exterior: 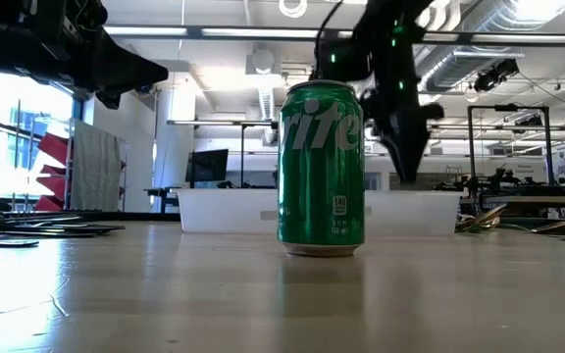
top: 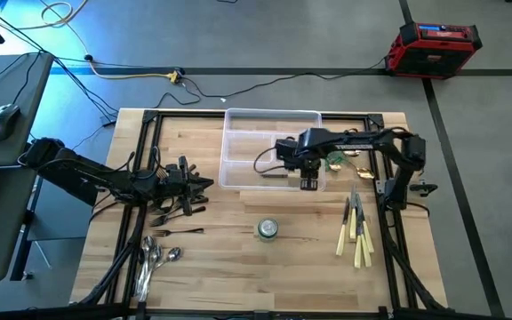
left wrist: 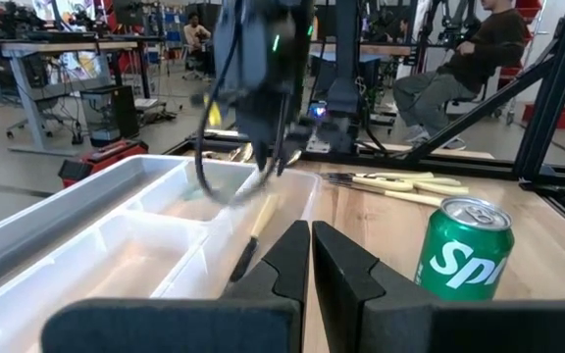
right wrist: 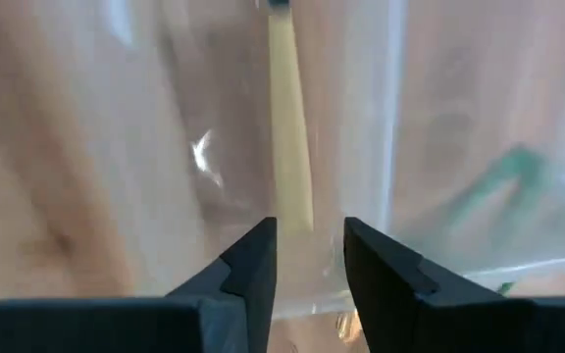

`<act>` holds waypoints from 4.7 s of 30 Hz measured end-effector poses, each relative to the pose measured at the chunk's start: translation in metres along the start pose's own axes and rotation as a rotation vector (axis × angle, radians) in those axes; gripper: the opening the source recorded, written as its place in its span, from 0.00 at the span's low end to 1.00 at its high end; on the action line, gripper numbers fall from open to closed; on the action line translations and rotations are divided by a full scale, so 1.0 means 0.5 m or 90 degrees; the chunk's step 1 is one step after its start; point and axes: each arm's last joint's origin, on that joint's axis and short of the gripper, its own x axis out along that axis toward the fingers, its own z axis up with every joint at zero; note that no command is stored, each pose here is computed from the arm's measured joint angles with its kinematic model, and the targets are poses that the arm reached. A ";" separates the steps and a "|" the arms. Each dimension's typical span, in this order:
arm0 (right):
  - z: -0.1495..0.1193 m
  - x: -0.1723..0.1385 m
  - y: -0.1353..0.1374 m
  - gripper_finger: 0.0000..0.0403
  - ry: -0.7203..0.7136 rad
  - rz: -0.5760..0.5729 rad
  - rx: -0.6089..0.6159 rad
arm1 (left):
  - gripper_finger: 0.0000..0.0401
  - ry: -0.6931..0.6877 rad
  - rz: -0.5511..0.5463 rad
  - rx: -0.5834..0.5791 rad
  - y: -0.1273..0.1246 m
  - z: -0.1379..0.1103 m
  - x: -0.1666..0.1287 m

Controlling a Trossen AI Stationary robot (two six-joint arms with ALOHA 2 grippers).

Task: Sort silverware
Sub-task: Put the yellow table knife into the silverware tray

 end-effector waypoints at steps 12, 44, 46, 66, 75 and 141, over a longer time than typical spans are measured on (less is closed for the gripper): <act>0.034 0.021 0.107 0.18 -0.141 0.223 0.016 | 0.00 0.002 0.001 -0.005 0.000 -0.001 0.000; 0.042 -0.022 0.141 0.07 -0.076 0.138 0.178 | 0.00 0.005 0.010 -0.004 0.001 -0.002 0.000; 0.029 -0.025 0.162 0.07 -0.029 0.153 0.216 | 0.00 0.005 0.007 -0.009 0.001 -0.002 0.000; -0.174 -0.033 0.426 0.18 0.160 -0.093 0.493 | 0.00 0.007 -0.004 -0.018 0.000 -0.002 0.000; -0.276 -0.003 0.401 0.27 0.097 0.127 0.645 | 0.00 0.000 0.005 0.001 0.000 0.000 0.000; -0.050 -0.034 0.053 0.10 -0.142 -0.073 0.054 | 0.00 -0.017 0.044 0.003 0.013 0.006 0.004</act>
